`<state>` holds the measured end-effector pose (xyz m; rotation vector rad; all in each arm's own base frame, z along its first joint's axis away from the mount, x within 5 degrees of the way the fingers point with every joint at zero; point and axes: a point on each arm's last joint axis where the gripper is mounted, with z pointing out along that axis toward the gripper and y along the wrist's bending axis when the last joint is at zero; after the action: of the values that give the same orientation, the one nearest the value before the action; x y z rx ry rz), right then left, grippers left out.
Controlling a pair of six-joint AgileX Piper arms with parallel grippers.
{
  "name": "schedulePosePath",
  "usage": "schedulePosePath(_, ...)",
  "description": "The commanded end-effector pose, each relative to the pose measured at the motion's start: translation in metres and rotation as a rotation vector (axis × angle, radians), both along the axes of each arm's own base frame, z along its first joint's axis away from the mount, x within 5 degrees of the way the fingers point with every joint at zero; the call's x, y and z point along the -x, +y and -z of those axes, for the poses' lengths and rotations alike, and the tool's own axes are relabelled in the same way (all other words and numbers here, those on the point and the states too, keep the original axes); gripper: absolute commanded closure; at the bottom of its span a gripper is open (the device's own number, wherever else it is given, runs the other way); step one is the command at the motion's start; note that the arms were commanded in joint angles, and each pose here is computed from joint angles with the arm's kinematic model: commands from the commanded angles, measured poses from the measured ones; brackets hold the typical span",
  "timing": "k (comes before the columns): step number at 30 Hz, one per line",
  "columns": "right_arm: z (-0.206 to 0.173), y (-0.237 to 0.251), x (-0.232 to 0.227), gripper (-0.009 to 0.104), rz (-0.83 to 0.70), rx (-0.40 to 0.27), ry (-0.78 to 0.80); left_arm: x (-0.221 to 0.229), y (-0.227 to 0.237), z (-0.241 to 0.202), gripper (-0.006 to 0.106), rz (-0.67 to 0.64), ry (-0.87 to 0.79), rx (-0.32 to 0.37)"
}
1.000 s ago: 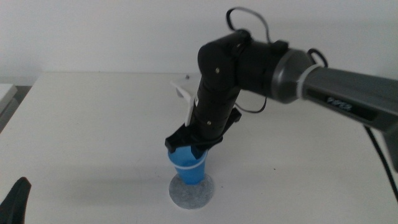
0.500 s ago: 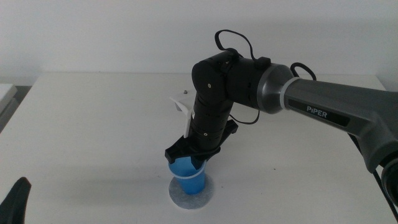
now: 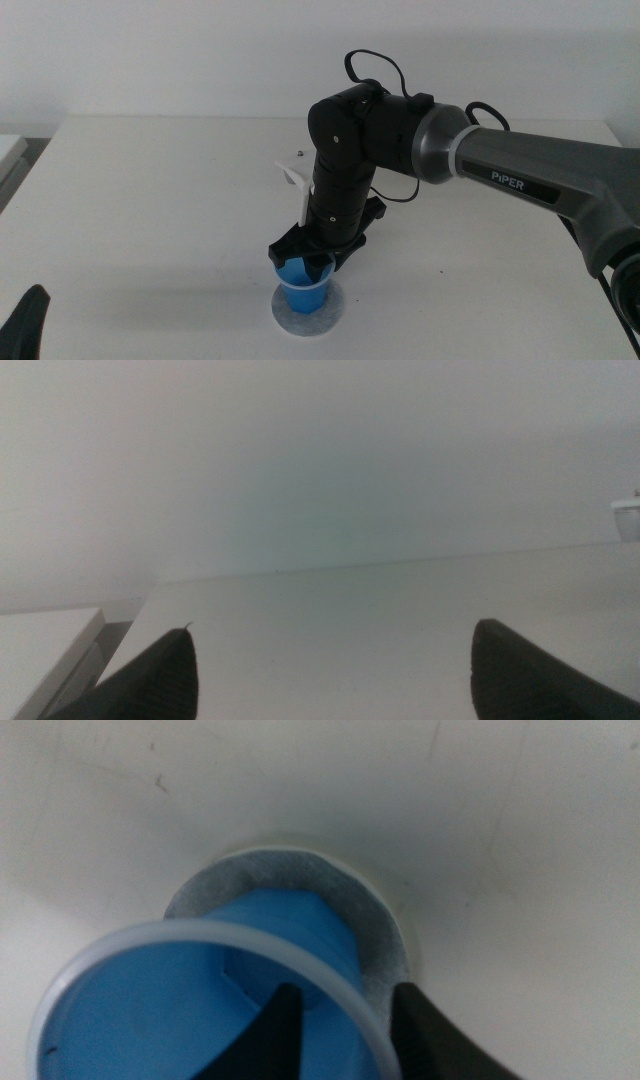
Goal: Place an empty cup on a cup mat.
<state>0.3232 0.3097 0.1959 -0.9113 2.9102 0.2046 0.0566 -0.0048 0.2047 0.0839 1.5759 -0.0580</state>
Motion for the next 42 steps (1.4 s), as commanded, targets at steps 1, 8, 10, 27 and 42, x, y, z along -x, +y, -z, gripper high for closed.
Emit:
schedulePosePath(1,-0.008,-0.001,0.001,0.065,-0.007,-0.003,-0.014,0.0,0.0,-0.001,0.007,0.002,-0.009,0.006)
schedulePosePath(8,-0.06,-0.011,0.008,0.024,-0.014,-0.074,-0.114,0.0,0.0,-0.001,0.007,0.002,-0.009,0.006)
schedulePosePath(10,-0.083,-0.02,0.011,0.011,-0.011,-0.094,-0.168,0.0,0.0,-0.001,0.007,0.002,-0.009,0.006)
schedulePosePath(27,-0.249,-0.221,0.019,0.002,0.444,-0.264,-0.602,0.0,0.0,-0.001,0.007,0.002,-0.009,0.006)
schedulePosePath(42,-0.209,-0.293,0.114,0.002,0.648,-0.306,-0.843,0.0,0.0,-0.001,0.007,0.002,-0.009,0.006)
